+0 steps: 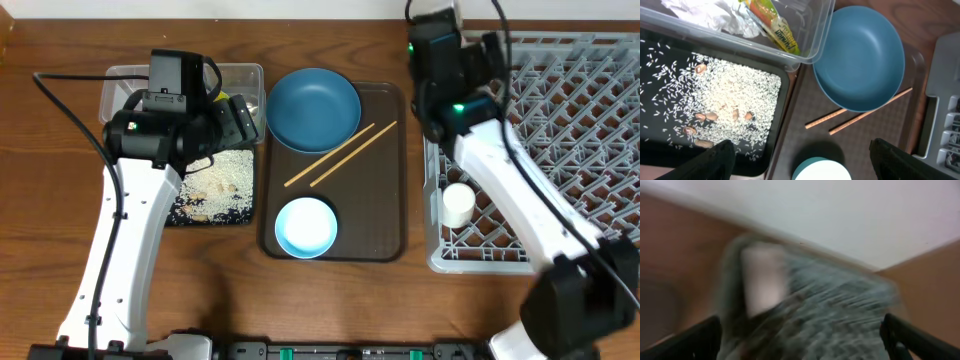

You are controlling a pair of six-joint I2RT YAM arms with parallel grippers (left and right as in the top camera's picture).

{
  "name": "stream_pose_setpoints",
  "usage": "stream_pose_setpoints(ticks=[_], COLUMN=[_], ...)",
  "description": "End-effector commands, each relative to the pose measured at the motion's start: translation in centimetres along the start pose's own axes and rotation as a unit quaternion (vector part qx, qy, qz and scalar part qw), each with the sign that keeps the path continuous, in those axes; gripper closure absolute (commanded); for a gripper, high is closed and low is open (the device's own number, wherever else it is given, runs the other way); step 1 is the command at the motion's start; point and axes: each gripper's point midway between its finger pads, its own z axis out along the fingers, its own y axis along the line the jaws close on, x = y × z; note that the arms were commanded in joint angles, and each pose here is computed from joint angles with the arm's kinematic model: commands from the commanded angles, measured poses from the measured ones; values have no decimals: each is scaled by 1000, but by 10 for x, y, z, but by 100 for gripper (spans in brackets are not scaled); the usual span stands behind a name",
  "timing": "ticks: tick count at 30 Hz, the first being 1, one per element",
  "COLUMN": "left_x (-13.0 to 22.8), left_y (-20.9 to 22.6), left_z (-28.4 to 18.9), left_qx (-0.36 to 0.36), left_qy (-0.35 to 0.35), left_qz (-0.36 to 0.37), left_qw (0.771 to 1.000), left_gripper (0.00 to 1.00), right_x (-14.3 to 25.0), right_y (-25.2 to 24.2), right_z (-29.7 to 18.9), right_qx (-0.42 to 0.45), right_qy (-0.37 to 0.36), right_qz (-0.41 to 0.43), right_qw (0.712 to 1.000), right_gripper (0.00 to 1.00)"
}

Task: Sort waste into correct bins and load items into the dishwasher rack
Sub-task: 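Reach the right gripper to the light-blue bowl and grasp its rim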

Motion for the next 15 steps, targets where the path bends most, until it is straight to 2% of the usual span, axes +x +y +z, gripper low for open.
stream_pose_setpoints(ticks=[1,4,7,15], left_x=[0,0,0,0], left_y=[4,4,4,4], left_z=[2,2,2,2], left_qx=[-7,-7,-7,-7], left_qy=[1,2,2,2], left_qz=[1,1,1,1], left_qw=[1000,1000,1000,1000], left_gripper=[12,12,12,11], right_x=[16,39,57,126], right_y=[103,150,179,248], right_z=[-39,-76,-99,-126], right_qx=[-274,-411,-480,-489], right_qy=[53,140,188,287], right_qz=[107,157,158,119], right_qw=[954,887,842,815], right_gripper=[1,1,25,23])
